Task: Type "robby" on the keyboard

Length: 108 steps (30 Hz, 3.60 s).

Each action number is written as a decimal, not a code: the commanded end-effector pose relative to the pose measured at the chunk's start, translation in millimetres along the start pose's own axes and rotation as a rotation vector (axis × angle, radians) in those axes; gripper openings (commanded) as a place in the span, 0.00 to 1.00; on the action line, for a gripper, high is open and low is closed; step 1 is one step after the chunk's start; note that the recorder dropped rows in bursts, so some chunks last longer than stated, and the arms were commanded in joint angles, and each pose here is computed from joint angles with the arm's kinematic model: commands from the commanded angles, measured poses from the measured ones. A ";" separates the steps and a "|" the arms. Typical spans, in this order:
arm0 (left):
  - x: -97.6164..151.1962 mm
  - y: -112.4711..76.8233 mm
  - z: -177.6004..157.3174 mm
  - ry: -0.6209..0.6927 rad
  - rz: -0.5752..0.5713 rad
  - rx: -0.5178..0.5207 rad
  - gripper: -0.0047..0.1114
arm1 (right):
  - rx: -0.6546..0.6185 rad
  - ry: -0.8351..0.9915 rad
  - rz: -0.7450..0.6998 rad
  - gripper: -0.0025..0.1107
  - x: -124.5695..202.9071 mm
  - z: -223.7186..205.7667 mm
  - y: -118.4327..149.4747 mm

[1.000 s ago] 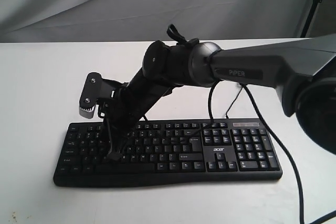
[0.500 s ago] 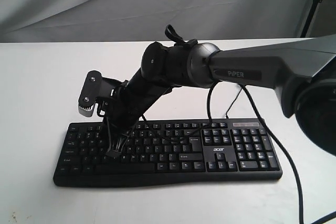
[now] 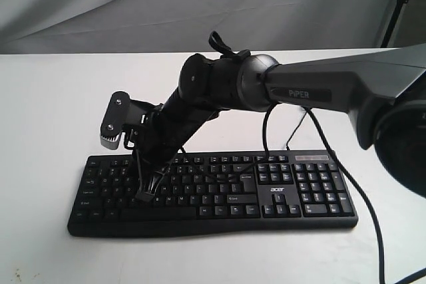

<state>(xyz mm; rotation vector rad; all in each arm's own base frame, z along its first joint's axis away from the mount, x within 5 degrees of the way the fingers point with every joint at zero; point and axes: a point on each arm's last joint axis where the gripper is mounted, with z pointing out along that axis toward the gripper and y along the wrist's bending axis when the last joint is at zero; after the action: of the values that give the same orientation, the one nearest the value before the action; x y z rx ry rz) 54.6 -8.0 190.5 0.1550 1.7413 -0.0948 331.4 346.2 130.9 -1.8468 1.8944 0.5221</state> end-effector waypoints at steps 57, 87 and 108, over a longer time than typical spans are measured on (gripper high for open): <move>0.8 -0.3 0.1 -0.005 0.003 0.005 0.04 | 0.002 0.029 0.042 0.02 5.4 14.5 1.4; 0.8 -0.3 0.1 -0.005 0.003 0.005 0.04 | 0.011 0.044 0.041 0.02 -1.7 -27.5 -5.1; 0.8 -0.3 0.1 -0.005 0.003 0.005 0.04 | 0.109 0.117 0.076 0.02 51.4 -59.0 -4.7</move>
<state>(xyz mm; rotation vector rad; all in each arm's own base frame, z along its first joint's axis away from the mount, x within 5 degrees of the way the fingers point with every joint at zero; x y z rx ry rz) 54.6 -8.0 190.5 0.1550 1.7413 -0.0948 333.3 272.3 146.1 -1.7903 2.0497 0.3363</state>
